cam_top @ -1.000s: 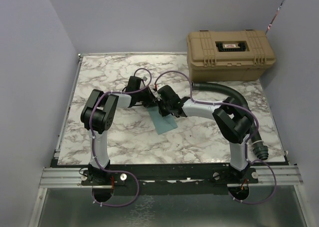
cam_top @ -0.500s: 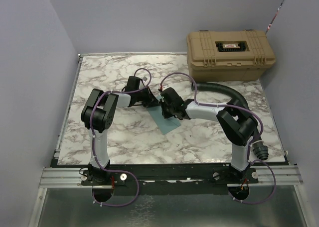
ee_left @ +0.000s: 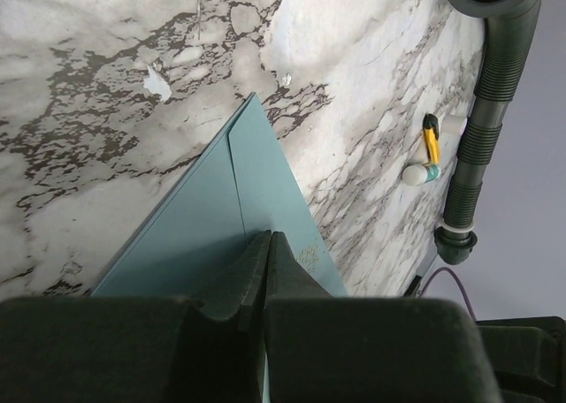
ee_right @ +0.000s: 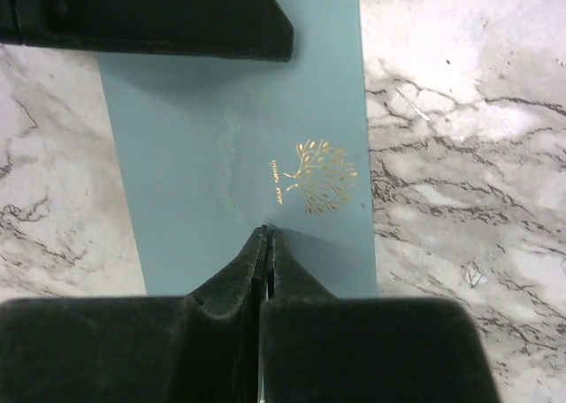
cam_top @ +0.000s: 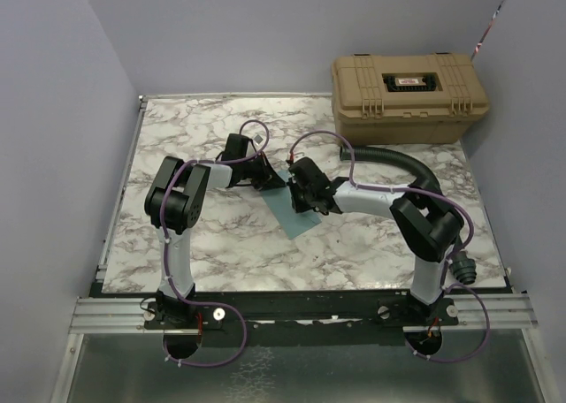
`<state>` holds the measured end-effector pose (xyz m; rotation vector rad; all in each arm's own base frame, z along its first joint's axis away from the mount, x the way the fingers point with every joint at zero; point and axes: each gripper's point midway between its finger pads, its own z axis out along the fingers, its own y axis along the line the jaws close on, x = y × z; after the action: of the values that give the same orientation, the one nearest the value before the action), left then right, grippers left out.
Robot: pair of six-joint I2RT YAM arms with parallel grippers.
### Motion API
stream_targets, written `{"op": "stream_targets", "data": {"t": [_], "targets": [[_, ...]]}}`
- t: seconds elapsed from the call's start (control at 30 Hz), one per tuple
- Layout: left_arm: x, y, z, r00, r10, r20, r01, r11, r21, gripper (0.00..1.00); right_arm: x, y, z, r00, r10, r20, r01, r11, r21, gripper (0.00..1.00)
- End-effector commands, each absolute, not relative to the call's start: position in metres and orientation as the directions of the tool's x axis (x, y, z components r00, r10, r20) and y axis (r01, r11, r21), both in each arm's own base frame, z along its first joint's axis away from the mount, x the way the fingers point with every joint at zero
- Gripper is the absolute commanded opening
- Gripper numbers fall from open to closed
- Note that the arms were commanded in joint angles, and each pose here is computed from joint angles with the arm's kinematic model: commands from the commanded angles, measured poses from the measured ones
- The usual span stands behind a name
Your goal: Place the letter into the envelope and seal it
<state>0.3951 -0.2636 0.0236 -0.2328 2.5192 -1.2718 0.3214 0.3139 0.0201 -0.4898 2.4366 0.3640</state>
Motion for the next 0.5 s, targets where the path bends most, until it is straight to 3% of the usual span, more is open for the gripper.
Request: {"op": "stream_targets", "data": {"t": [0.0,0.27,0.47], "targets": [[0.377,-0.24,-0.035,-0.95,-0.276,-0.144,-0.103,0.716,-0.691,0.0,0.266,0.245,-0.032,-0.863,-0.351,-0.363,-0.372,0.928,-0.014,0.01],[0.379,-0.239,-0.034,-0.95,-0.273,-0.151,-0.098,0.721,-0.686,0.0,0.257,0.214,-0.031,-0.913,-0.258,-0.316,-0.252,0.966,-0.062,0.01],[0.38,-0.24,-0.029,-0.951,-0.267,-0.158,-0.088,0.719,-0.689,0.0,0.273,0.225,0.003,-0.875,-0.286,-0.39,-0.293,0.955,-0.043,0.01]]}}
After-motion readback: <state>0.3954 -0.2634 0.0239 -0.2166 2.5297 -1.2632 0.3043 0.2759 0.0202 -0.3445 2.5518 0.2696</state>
